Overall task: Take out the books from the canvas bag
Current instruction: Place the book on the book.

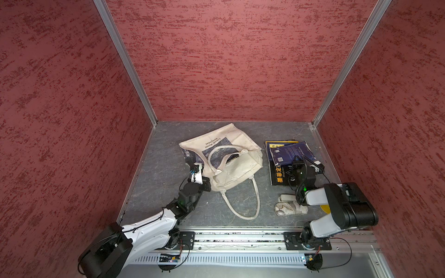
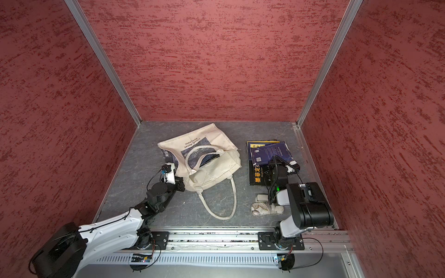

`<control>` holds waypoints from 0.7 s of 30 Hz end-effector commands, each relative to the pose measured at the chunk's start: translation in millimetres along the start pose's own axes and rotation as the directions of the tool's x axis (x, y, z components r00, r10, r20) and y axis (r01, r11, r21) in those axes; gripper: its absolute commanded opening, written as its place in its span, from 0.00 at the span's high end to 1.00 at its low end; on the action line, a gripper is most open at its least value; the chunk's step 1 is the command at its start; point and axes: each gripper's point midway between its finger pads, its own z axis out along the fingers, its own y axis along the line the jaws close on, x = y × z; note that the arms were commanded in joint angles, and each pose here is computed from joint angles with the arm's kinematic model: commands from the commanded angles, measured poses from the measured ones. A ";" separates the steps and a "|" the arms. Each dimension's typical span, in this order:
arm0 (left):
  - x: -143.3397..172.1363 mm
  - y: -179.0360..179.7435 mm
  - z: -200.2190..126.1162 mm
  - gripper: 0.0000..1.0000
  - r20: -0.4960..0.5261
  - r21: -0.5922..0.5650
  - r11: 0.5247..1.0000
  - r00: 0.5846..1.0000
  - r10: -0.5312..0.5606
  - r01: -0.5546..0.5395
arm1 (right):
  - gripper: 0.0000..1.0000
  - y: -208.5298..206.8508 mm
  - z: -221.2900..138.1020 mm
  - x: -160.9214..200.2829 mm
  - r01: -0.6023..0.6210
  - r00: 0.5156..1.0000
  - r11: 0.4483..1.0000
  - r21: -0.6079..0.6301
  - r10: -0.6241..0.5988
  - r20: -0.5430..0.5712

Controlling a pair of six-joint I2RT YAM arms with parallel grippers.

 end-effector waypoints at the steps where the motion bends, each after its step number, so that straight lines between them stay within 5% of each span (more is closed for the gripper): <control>1: 0.0 0.9 2.6 0.97 -0.010 -0.008 1.000 1.000 0.011 -0.011 | 1.00 26.3 6.4 -11.0 -0.122 0.989 0.988 -0.096 0.129 0.066; 13: -1.6 -0.1 2.3 0.97 -0.007 -0.003 1.000 1.000 0.013 -0.013 | 0.99 19.6 27.8 15.9 -0.103 0.995 0.995 -0.010 0.103 0.016; 21: -0.7 -0.3 2.7 0.97 -0.011 -0.002 1.000 1.000 0.015 -0.015 | 0.82 6.8 26.6 27.0 -0.065 0.997 0.997 0.052 0.067 -0.041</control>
